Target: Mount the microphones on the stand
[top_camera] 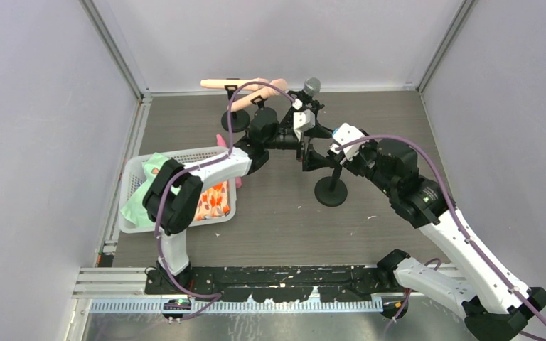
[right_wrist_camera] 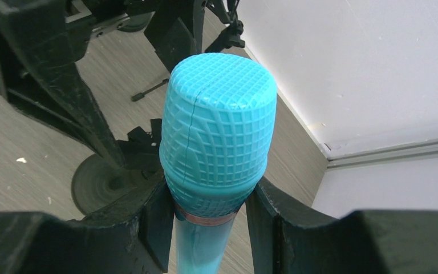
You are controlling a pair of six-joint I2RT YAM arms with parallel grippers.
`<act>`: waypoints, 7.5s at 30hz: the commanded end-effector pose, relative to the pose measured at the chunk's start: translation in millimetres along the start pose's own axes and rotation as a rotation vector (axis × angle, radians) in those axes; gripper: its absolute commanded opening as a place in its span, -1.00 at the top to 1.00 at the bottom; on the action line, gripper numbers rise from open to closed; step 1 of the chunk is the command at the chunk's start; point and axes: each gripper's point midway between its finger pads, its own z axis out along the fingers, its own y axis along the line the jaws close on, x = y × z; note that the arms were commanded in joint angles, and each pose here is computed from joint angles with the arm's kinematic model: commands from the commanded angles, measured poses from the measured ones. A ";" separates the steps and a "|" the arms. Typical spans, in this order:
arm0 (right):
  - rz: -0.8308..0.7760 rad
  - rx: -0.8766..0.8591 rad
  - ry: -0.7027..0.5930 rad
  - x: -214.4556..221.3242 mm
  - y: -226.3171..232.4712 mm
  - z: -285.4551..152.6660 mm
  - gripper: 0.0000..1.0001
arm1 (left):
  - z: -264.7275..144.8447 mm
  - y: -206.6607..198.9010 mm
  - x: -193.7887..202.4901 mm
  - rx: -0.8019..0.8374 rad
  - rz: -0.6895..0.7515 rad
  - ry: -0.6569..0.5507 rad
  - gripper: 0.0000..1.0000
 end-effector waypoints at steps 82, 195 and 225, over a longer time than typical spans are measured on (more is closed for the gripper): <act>0.308 0.070 -0.529 -63.2 -15.4 -21.0 -0.68 | 12.9 -8.9 -1.5 0.093 -0.065 -0.031 -1.00; 0.839 0.433 -0.247 137.9 -18.0 247.9 0.96 | -240.3 -18.4 4.3 -1.140 -0.321 0.201 -1.00; 1.110 0.319 0.214 121.4 27.5 60.5 -1.00 | -320.6 -62.3 5.1 -1.450 -0.413 0.247 -1.00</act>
